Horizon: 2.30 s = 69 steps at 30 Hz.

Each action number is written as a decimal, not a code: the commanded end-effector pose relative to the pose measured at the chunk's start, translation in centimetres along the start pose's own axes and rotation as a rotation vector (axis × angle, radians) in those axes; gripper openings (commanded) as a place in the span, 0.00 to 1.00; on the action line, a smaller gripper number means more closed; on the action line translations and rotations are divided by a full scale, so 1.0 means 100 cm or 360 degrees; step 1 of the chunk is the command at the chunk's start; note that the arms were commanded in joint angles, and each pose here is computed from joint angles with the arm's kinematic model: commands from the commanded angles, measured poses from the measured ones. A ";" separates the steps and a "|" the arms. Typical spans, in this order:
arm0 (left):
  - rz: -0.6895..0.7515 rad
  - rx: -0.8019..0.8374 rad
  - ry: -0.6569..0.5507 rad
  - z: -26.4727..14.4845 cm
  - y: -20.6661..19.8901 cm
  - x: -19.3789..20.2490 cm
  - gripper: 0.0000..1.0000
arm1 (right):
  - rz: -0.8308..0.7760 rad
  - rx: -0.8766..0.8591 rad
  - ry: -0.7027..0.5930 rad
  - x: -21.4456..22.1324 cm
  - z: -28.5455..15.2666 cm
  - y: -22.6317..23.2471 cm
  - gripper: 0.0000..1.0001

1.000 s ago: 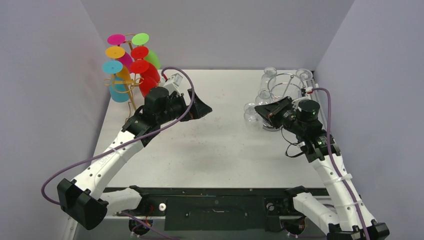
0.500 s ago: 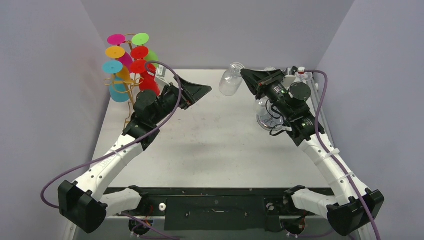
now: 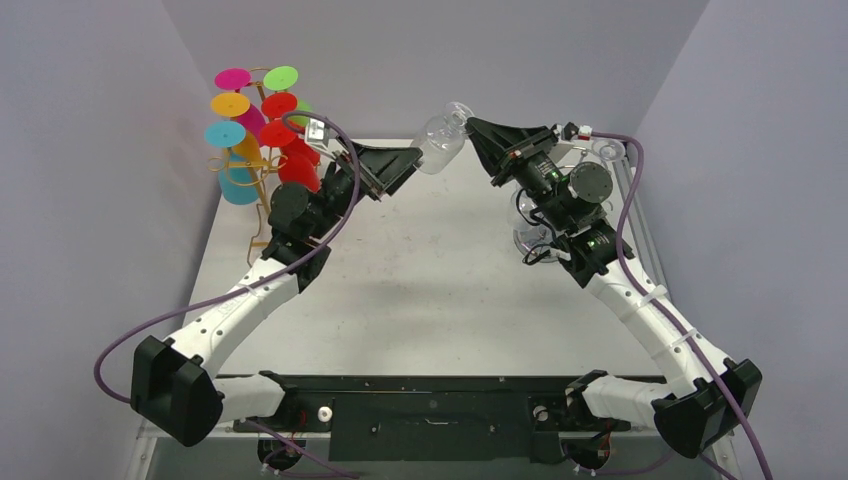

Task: Take the wine glass off the wine glass rack
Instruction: Place the wine glass at the center of the board.

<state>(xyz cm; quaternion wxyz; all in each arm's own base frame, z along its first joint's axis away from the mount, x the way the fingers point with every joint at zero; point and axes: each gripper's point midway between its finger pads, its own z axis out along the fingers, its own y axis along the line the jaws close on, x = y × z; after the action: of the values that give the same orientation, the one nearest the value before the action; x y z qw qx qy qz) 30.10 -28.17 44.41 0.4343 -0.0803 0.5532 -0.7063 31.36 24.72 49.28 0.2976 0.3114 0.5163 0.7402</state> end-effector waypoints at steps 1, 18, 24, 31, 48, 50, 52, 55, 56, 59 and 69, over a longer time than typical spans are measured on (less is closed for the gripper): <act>0.0010 0.0284 -0.0023 -0.001 -0.045 -0.008 0.94 | 0.0062 -0.0394 0.0074 0.016 -0.012 0.074 0.00; 0.0103 0.0701 -0.0018 -0.008 -0.102 -0.004 0.56 | 0.0229 -0.0428 0.0213 0.025 -0.016 0.068 0.00; 0.0137 0.0766 -0.0007 -0.008 -0.113 -0.001 0.43 | 0.0244 -0.0423 0.0235 0.026 -0.018 0.064 0.00; 0.0121 0.0818 -0.0006 -0.006 -0.120 0.002 0.23 | 0.0240 -0.0379 0.0235 0.025 -0.021 0.052 0.00; 0.0453 0.0376 -0.0048 -0.010 -0.094 0.004 0.00 | -0.0609 0.0288 -0.0129 -0.023 -0.054 -0.013 0.69; 0.0504 0.0299 -0.0038 -0.011 -0.087 0.003 0.00 | -0.0690 0.0348 -0.0173 -0.032 -0.063 -0.016 0.71; 0.0556 0.0088 0.0022 -0.008 -0.063 0.006 0.00 | -0.0820 0.0425 -0.0224 -0.040 -0.074 -0.018 0.74; 0.0732 -0.0128 0.0075 -0.003 -0.050 -0.001 0.00 | -0.0963 0.0511 -0.0310 -0.051 -0.092 -0.013 0.76; 0.0742 -0.0282 0.0126 -0.005 -0.031 0.002 0.00 | -0.1028 0.0566 -0.0348 -0.056 -0.099 -0.015 0.76; 0.0898 -0.0568 0.0234 -0.002 -0.003 -0.003 0.00 | -0.1152 0.0686 -0.0430 -0.069 -0.119 -0.015 0.78; 0.1185 -0.1252 0.0765 -0.020 0.101 0.033 0.00 | -0.1491 0.0973 -0.0613 -0.101 -0.160 -0.012 0.80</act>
<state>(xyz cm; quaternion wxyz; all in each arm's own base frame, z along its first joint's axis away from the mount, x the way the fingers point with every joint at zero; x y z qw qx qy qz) 32.25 -29.88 38.31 0.4888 0.0734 0.7981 -0.3446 25.76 10.35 43.72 0.5632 0.2634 0.6974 0.3565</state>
